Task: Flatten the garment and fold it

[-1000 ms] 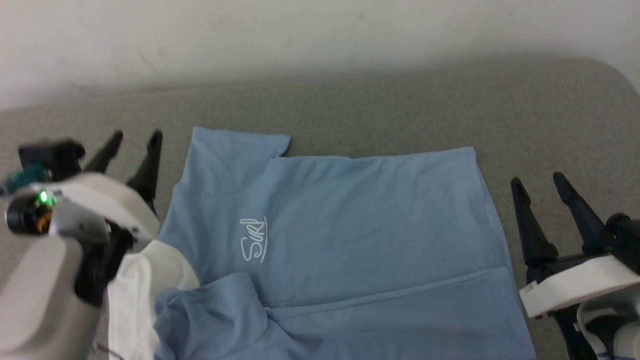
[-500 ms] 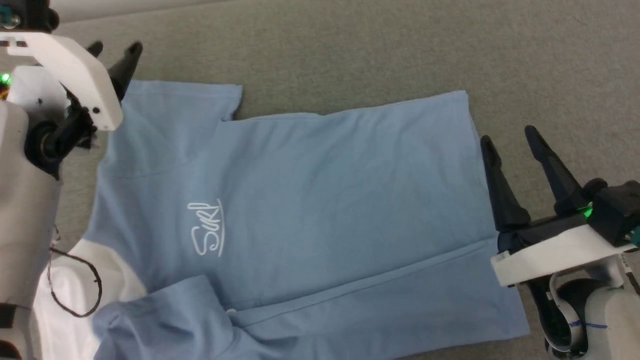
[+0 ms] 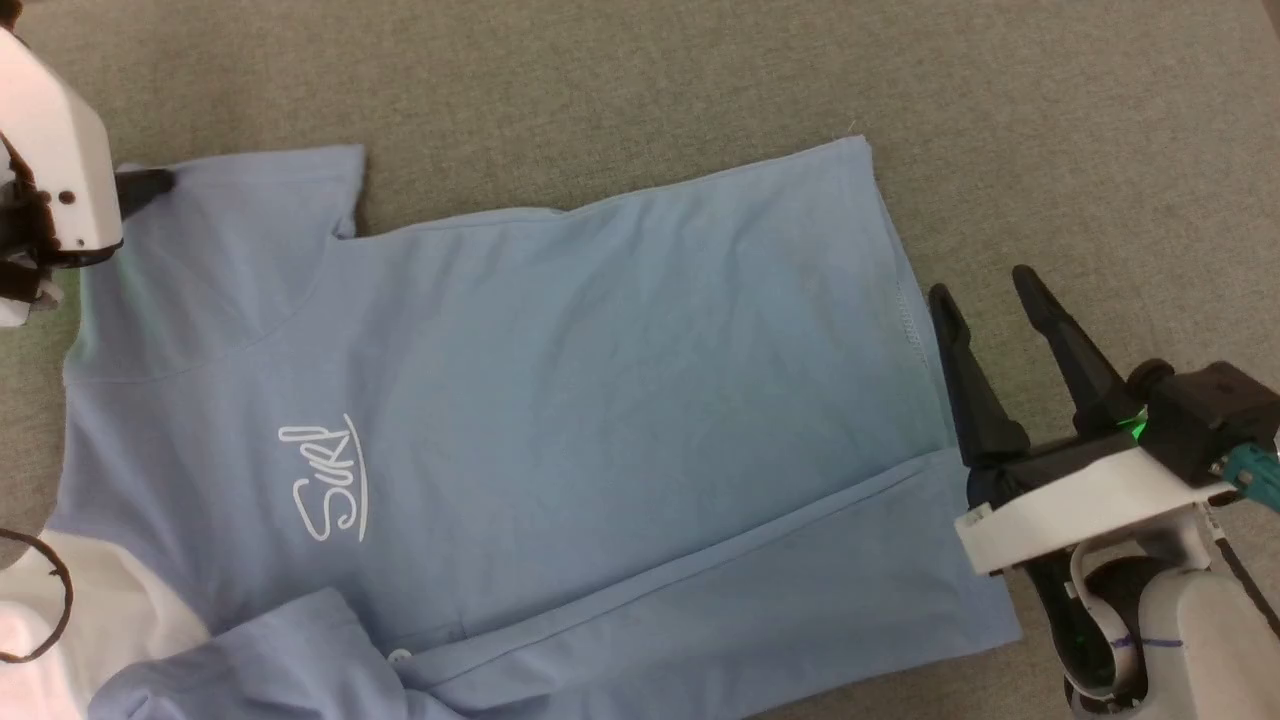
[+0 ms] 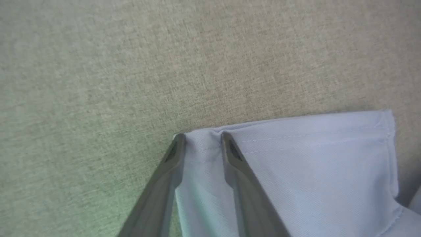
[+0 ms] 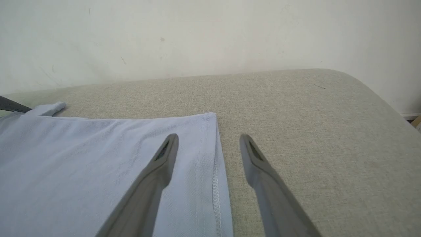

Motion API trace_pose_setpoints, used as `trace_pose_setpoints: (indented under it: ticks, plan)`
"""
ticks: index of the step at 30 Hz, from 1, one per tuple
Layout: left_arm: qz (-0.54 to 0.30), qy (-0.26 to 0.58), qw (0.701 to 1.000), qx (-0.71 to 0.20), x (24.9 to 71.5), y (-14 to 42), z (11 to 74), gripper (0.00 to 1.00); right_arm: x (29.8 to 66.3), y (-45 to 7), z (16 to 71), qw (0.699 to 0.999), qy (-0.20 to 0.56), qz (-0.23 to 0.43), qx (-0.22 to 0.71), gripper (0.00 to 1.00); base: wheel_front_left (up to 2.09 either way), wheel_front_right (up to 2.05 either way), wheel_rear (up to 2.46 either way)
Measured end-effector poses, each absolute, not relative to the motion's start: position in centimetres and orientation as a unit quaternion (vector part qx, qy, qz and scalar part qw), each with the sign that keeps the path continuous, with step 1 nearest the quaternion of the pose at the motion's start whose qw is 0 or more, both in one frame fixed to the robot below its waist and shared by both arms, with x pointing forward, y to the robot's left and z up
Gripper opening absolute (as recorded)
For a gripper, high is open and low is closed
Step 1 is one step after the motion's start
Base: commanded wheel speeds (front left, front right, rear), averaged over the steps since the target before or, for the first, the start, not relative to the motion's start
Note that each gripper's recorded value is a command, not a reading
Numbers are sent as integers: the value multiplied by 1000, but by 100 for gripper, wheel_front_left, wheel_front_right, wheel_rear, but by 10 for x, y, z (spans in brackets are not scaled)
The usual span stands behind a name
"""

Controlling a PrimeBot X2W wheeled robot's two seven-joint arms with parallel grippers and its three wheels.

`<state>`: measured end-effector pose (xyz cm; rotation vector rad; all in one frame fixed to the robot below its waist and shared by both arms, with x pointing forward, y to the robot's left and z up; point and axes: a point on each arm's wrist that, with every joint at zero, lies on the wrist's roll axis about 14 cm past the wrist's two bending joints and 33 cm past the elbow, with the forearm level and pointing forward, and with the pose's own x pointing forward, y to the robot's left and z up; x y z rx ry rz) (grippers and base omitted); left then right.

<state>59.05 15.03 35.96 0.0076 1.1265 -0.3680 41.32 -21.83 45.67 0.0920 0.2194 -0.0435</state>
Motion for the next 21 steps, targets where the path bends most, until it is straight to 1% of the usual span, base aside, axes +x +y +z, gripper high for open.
trace_pose_setpoints:
  ticks: [4, 8, 15, 18, 21]
  plan:
    - [-182, 542, 820, 11, 585, 147, 361, 0, 421, -217, 457, 992, 109, -18, 55, 100, 0, 0, 0]
    - [-188, 532, 826, 18, 581, 147, 366, 0, 435, -217, 454, 989, 124, -7, 76, 100, 0, 0, 0]
    - [-199, 484, 851, 42, 578, 145, 381, 0, 472, -219, 421, 967, 241, 33, 81, 100, 0, 0, 0]
    - [-208, 468, 858, 46, 575, 143, 387, 0, 489, -213, 407, 953, 288, 49, 80, 100, 0, 0, 0]
    - [-212, 452, 865, 51, 573, 144, 394, 0, 499, -202, 389, 935, 341, 64, 79, 100, 0, 0, 0]
